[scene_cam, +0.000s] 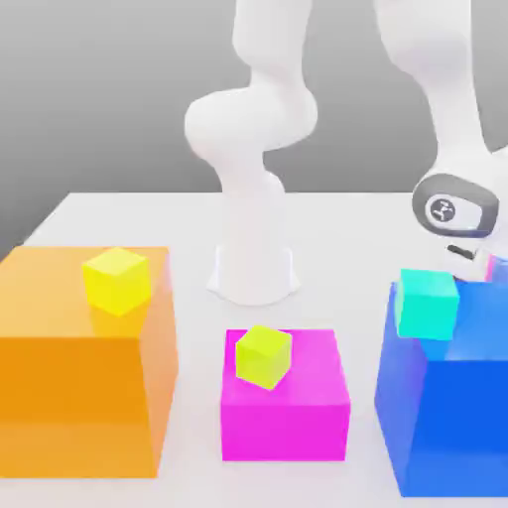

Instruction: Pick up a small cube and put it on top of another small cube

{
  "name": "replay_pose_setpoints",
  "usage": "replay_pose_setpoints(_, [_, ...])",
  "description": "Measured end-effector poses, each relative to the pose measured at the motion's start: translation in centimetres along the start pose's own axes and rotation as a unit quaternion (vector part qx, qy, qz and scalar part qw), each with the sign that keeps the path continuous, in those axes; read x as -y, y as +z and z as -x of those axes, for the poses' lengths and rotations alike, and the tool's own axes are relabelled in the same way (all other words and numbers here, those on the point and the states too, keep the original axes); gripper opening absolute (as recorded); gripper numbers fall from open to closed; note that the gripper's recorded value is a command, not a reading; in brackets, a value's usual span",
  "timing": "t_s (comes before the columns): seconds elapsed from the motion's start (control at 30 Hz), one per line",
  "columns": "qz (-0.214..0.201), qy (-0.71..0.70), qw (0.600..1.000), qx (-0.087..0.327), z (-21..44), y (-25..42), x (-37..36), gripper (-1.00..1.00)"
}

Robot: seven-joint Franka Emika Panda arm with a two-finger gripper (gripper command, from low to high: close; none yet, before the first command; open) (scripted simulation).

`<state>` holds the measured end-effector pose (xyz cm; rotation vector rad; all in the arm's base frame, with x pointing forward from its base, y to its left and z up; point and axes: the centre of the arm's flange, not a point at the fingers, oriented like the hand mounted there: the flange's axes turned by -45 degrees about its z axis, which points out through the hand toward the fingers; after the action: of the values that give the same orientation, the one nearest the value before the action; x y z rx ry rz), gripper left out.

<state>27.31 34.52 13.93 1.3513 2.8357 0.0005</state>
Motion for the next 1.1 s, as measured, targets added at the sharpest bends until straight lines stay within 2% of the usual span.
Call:
replay_pose_setpoints(0.23, [-0.001,0.000,1.000,0.001,0.0,0.1,0.0,-1.00])
replay_pose_setpoints(0.43, [0.004,0.014,1.000,-0.005,0.4,-5.9,-0.1,-1.00])
replay_pose_setpoints(0.83, [-0.081,0.208,0.972,-0.066,3.0,-17.3,-0.9,-1.00])
replay_pose_setpoints(1.1, [-0.042,0.369,0.928,-0.031,15.9,-30.0,-1.4,-1.00])
